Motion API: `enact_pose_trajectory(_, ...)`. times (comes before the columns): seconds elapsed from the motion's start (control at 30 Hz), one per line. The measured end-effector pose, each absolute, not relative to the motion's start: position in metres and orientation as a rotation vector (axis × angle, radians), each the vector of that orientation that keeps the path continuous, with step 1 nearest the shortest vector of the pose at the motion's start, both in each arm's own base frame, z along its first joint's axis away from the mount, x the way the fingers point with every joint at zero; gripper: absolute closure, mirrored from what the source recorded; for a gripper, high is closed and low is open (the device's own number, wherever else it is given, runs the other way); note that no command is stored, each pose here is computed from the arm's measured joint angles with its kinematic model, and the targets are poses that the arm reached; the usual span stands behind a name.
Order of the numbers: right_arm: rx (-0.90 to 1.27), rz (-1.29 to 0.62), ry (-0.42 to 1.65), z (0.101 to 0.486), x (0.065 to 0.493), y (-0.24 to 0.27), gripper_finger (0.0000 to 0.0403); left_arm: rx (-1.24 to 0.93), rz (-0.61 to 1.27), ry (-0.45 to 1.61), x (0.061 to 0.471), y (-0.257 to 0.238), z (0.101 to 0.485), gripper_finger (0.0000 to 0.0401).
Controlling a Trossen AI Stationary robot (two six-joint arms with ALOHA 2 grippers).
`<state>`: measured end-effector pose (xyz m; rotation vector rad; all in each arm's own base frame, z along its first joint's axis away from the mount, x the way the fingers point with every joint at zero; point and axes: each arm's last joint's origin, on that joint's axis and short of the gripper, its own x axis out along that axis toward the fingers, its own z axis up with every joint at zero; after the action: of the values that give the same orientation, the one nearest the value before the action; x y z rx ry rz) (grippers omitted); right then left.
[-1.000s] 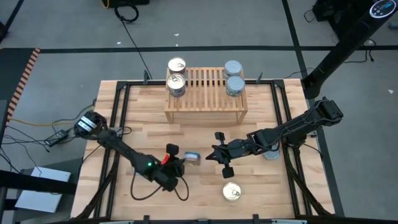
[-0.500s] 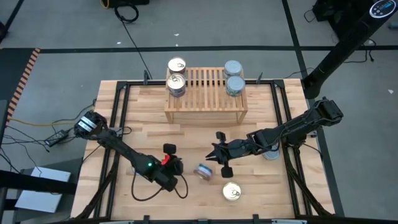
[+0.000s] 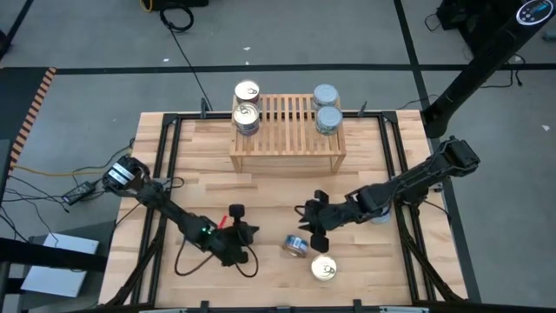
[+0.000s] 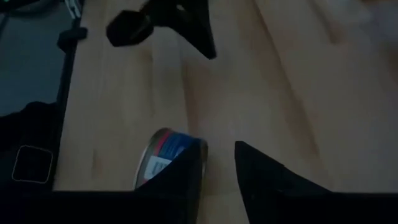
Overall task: Stack canned seafood by type on shelf
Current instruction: Put the blue pink tuna can on the shelf
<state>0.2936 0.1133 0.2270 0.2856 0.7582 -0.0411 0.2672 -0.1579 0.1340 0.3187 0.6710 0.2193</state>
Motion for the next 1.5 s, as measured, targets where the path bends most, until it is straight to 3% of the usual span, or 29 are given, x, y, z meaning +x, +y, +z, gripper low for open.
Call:
enact_pose_trajectory(0.37, 0.392, -0.078, 0.768, 0.225, 0.280, 0.140, 0.0246, 0.213, 0.020, 0.514, 0.279, -0.126, 0.125, 0.0398)
enact_pose_trajectory(0.6, 0.376, -0.057, 0.784, 0.211, 0.276, 0.165, 0.0161, 0.273, 0.043, 0.512, 0.289, -0.103, 0.126, 0.0399)
enact_pose_trajectory(0.83, 0.301, -0.109, 0.859, 0.205, 0.298, 0.184, 0.0080, 0.310, 0.062, 0.512, 0.293, -0.094, 0.127, 0.0395)
enact_pose_trajectory(1.13, 0.177, -0.259, 1.074, 0.204, 0.326, 0.200, 0.0076, 0.312, 0.065, 0.508, 0.293, -0.092, 0.127, 0.0394)
enact_pose_trajectory(1.5, 0.243, -0.272, 1.131, 0.205, 0.335, 0.187, 0.0103, 0.308, 0.066, 0.508, 0.293, -0.092, 0.127, 0.0394)
